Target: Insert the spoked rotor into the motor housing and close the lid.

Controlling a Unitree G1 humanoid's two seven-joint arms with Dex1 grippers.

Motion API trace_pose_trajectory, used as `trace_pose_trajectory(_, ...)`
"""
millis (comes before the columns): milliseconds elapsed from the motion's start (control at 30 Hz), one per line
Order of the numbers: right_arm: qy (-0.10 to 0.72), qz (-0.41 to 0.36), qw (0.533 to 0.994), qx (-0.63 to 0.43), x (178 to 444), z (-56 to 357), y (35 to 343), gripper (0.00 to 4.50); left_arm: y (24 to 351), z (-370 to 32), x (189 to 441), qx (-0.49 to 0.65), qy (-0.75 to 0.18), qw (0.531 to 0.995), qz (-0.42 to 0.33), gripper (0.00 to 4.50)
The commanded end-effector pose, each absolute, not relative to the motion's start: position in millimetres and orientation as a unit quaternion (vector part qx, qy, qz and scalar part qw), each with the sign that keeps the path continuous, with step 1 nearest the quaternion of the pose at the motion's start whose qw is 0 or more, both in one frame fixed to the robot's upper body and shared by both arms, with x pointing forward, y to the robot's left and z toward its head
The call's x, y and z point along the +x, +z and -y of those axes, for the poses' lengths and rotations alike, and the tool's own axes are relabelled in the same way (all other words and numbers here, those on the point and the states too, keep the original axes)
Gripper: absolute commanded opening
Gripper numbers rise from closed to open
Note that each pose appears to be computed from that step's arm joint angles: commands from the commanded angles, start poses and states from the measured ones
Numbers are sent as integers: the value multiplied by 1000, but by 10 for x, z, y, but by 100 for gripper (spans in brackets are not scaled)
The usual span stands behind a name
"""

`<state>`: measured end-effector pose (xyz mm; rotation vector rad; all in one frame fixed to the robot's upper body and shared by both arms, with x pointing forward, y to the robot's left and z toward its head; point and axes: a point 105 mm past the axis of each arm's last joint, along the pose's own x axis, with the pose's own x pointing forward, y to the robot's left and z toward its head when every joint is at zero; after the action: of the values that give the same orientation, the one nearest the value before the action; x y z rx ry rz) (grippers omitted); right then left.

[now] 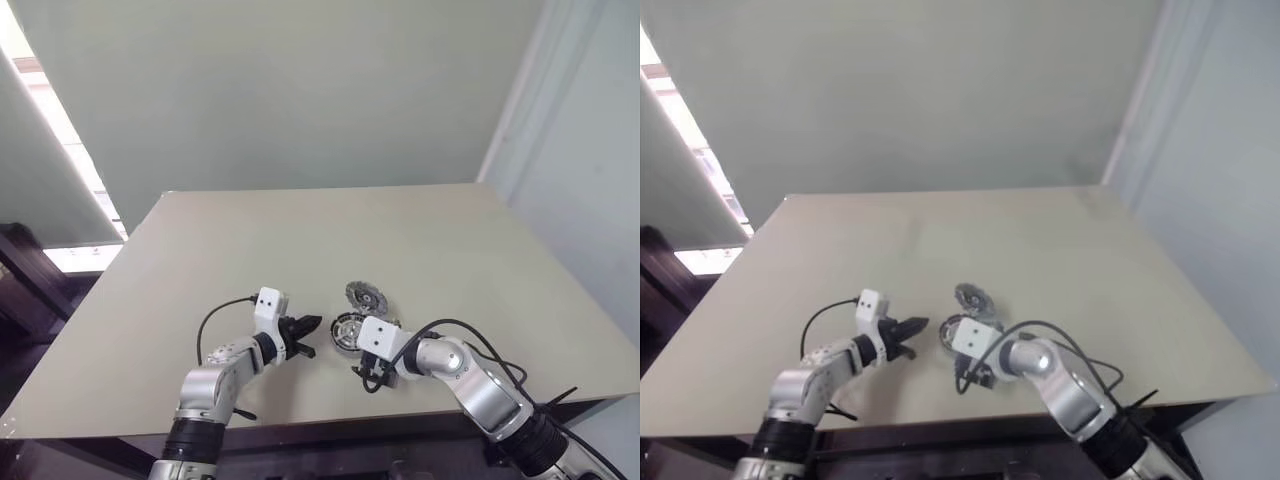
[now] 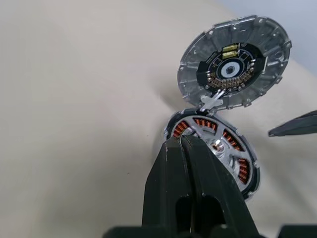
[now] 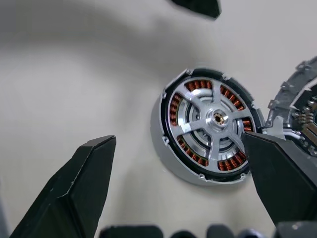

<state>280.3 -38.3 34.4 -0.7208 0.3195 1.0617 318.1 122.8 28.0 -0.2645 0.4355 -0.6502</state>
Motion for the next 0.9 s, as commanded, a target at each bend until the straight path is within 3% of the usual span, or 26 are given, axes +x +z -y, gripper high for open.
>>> trace_pose_trajectory(33, 504, -135, 768, -371, 2827, 361, 371, 446, 400, -1280, 3227, -116, -318, 921, -192, 0)
trace_pose_trajectory(900, 553, -147, 733, -366, 2893, 381, 126, 446, 385, -1242, 3211, -106, -324, 920, -195, 0)
